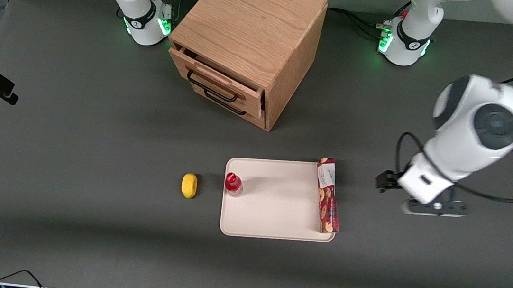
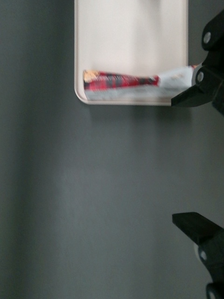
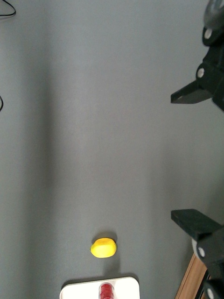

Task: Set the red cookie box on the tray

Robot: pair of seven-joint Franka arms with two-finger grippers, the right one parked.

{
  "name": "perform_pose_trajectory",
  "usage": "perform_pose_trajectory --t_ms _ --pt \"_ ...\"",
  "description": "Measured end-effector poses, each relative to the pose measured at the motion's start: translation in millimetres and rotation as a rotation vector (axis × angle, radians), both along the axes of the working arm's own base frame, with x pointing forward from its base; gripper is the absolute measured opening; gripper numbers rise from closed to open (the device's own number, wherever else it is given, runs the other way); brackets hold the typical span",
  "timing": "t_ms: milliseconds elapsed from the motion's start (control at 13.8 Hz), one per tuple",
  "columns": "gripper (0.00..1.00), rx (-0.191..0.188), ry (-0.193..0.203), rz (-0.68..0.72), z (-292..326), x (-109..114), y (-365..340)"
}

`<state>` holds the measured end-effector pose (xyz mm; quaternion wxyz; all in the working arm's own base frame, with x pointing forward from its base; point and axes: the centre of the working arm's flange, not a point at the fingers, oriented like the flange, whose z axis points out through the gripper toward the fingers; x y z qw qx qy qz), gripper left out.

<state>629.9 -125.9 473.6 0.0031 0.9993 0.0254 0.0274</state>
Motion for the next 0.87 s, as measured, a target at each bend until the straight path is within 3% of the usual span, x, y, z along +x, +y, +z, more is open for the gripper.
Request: perform_pose_trajectory --t_ms 218,727,873 --pt "1.00 -0.011 0.060 0.031 40.9 -20.2 63.8" --pt "1.00 0.033 0.030 -0.007 121.8 -83.7 138.9" --pt "1.00 0.026 0.032 -0.009 135.7 -97.3 134.6"
